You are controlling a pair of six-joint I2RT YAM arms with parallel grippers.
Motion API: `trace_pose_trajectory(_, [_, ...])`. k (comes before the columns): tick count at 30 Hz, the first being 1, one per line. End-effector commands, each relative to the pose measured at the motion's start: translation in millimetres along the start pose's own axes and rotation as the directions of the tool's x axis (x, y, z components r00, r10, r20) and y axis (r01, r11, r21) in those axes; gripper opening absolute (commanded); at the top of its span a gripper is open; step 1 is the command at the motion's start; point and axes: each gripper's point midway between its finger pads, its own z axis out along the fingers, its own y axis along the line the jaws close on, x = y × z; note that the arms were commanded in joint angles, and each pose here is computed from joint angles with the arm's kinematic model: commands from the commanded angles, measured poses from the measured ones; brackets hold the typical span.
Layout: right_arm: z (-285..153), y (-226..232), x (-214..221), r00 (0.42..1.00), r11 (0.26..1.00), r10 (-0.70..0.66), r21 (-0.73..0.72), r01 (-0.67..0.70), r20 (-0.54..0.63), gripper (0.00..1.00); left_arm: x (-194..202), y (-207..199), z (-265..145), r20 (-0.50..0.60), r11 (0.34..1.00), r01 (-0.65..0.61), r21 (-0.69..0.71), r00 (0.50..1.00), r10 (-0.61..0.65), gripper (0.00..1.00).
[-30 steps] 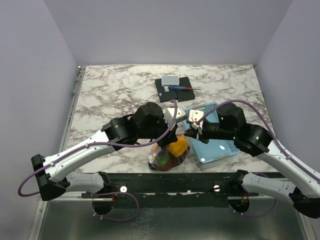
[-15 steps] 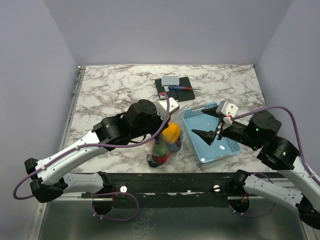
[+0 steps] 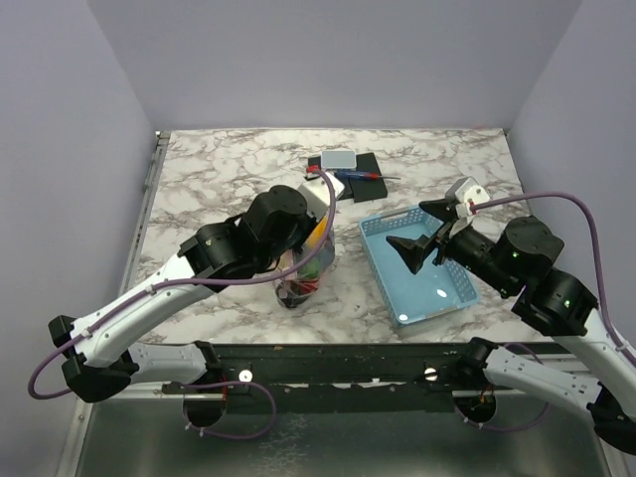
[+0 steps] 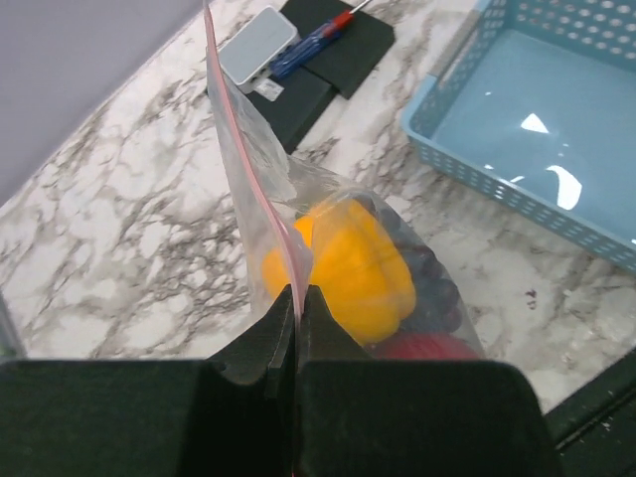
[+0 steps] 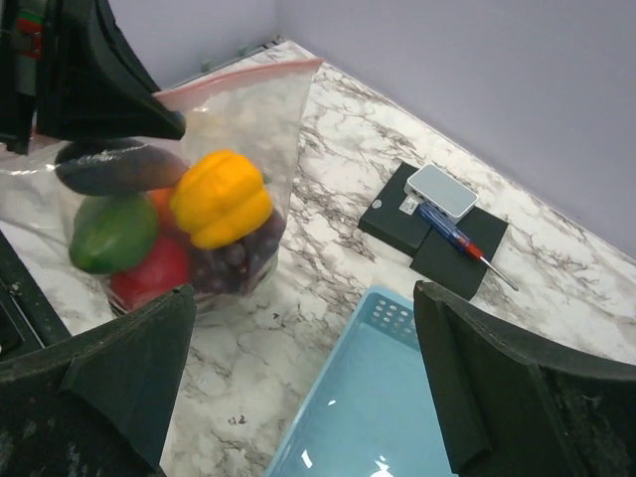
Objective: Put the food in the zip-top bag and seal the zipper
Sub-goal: Place the zipper food storage bag at the center of the board.
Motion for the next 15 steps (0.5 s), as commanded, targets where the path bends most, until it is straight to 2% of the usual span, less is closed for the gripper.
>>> trace_pose_trajectory(1, [-3, -7, 0, 0.998, 0.997, 0.058, 0.054, -0.058, 0.010, 0.97, -30, 58, -1, 0.067, 0.977, 0.025, -0.213, 0.998, -0.011, 0.00])
trace_pose_trajectory(9, [0, -5, 6, 0.997, 0.995, 0.083, 0.051, -0.083, -0.003, 0.97, -29, 119, 14, 0.060, 0.925, 0.031, -0.378, 0.998, -0.009, 0.00])
trace_pose_trajectory(15, [-3, -4, 9, 0.996, 0.995, 0.092, 0.047, -0.092, -0.003, 0.97, -10, 140, 43, -0.024, 0.895, -0.062, -0.442, 0.998, 0.057, 0.00])
